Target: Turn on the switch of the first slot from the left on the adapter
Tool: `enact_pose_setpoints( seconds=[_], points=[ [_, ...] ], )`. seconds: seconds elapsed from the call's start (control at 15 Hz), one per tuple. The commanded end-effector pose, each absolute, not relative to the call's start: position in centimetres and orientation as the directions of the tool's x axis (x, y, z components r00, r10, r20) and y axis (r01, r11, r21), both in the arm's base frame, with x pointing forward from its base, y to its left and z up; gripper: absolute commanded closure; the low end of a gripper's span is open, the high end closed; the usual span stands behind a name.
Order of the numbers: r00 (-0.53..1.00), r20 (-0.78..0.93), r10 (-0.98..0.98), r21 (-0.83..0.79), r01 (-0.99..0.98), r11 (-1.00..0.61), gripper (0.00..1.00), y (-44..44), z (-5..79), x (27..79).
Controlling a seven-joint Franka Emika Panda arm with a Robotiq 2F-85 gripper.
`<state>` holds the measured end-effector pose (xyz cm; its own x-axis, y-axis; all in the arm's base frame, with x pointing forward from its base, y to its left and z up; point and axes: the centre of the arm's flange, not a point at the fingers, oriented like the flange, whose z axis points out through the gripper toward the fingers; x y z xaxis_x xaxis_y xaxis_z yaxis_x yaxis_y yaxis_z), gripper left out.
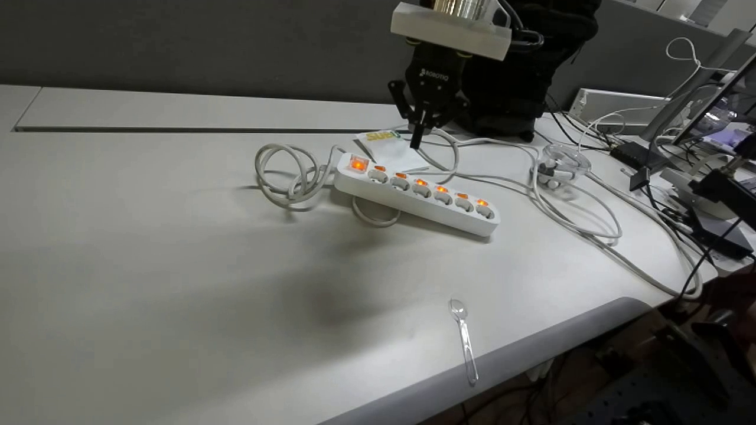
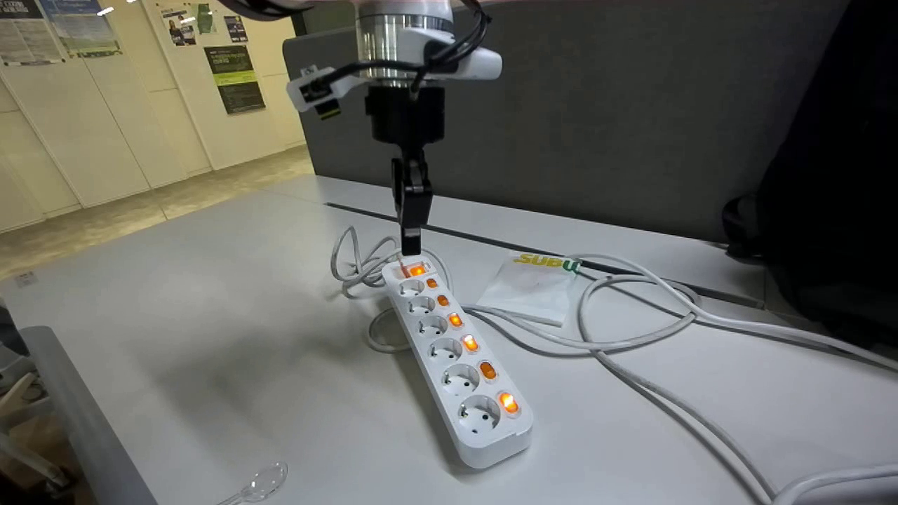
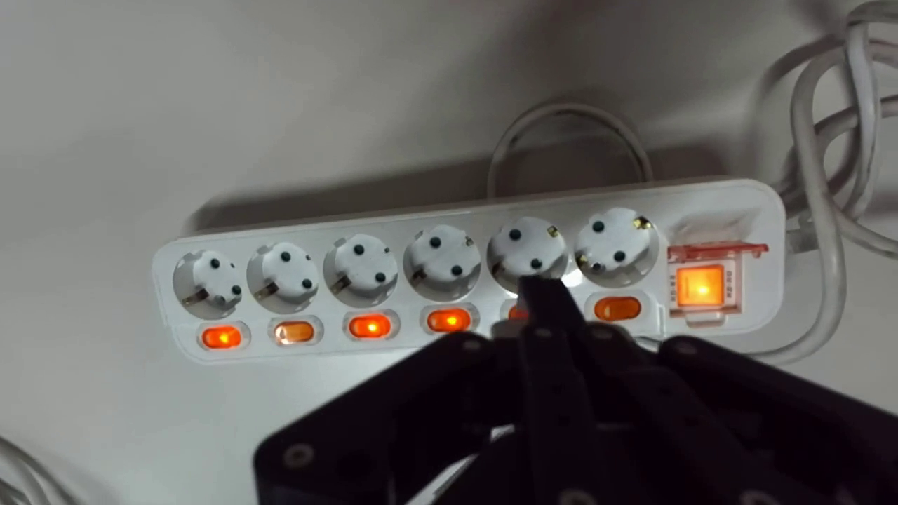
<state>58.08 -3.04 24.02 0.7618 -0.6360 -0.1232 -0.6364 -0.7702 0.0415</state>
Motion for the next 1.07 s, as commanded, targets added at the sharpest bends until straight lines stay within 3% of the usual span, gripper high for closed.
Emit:
enact_pose_setpoints(
  seconds=[0.0, 0.33, 1.0],
  points=[
    [0.752, -0.03, -0.658, -0.021, -0.659, -0.752, 1.0, -3.4, 24.0, 58.0],
    [0.747, 0.048, -0.663, -0.07, -0.66, -0.748, 1.0, -3.5, 23.1, 57.9],
    [0.726, 0.009, -0.688, -0.111, -0.683, -0.722, 1.0, -3.0, 20.6, 57.8]
  ],
)
